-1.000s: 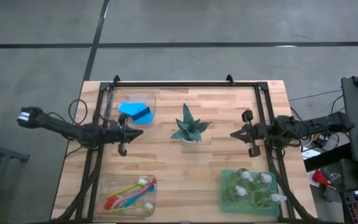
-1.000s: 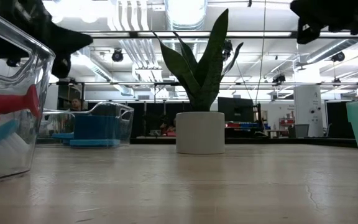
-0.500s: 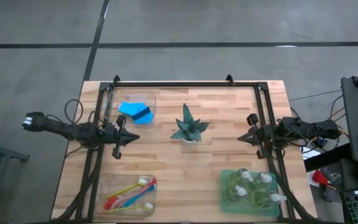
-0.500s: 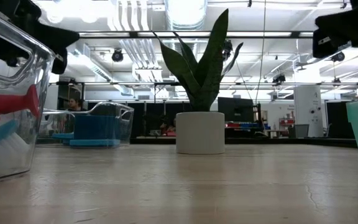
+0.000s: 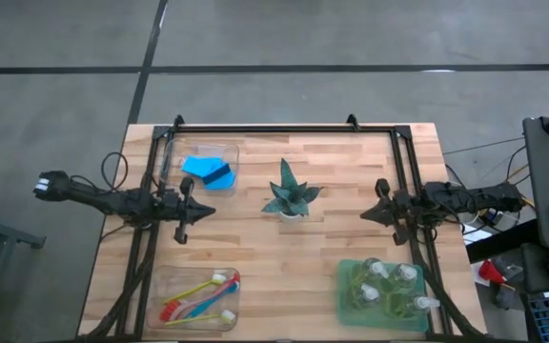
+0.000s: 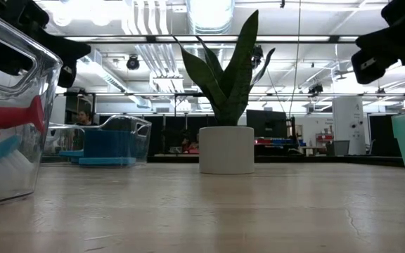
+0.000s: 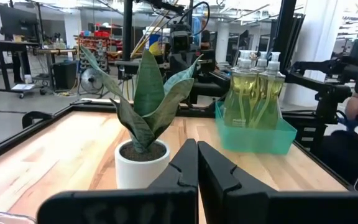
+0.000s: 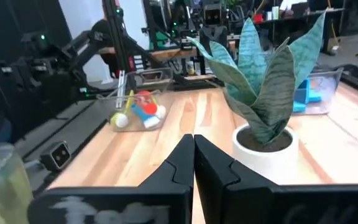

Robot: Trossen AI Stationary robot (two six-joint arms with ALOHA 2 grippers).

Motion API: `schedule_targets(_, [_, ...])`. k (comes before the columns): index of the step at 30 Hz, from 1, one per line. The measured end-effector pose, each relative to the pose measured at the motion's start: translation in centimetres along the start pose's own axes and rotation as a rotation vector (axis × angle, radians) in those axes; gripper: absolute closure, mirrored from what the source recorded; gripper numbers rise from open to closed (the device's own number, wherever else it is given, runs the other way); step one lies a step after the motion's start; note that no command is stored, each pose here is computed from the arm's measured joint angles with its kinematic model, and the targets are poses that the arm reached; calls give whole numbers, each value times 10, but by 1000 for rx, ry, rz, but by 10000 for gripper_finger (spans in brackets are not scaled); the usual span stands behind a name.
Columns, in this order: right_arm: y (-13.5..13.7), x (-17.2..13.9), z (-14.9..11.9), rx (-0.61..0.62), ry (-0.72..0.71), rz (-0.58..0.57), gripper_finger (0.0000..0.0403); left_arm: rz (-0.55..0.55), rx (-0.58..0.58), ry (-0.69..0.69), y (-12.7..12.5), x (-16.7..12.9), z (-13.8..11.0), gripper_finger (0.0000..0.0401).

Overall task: Pick & Place Kitchen Sink Supplies
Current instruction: Return to Home Position

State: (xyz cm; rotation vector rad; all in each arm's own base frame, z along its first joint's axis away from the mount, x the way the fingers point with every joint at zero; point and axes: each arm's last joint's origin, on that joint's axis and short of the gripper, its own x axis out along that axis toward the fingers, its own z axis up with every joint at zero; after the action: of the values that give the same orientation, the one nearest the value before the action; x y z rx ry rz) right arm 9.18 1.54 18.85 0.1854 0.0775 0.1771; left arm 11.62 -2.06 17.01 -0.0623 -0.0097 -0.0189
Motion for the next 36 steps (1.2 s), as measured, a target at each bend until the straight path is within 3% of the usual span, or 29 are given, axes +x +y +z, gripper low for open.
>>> schedule_targets(36, [-1,2,-5,13,24,-5,394,0,1,4,0,0,0,401])
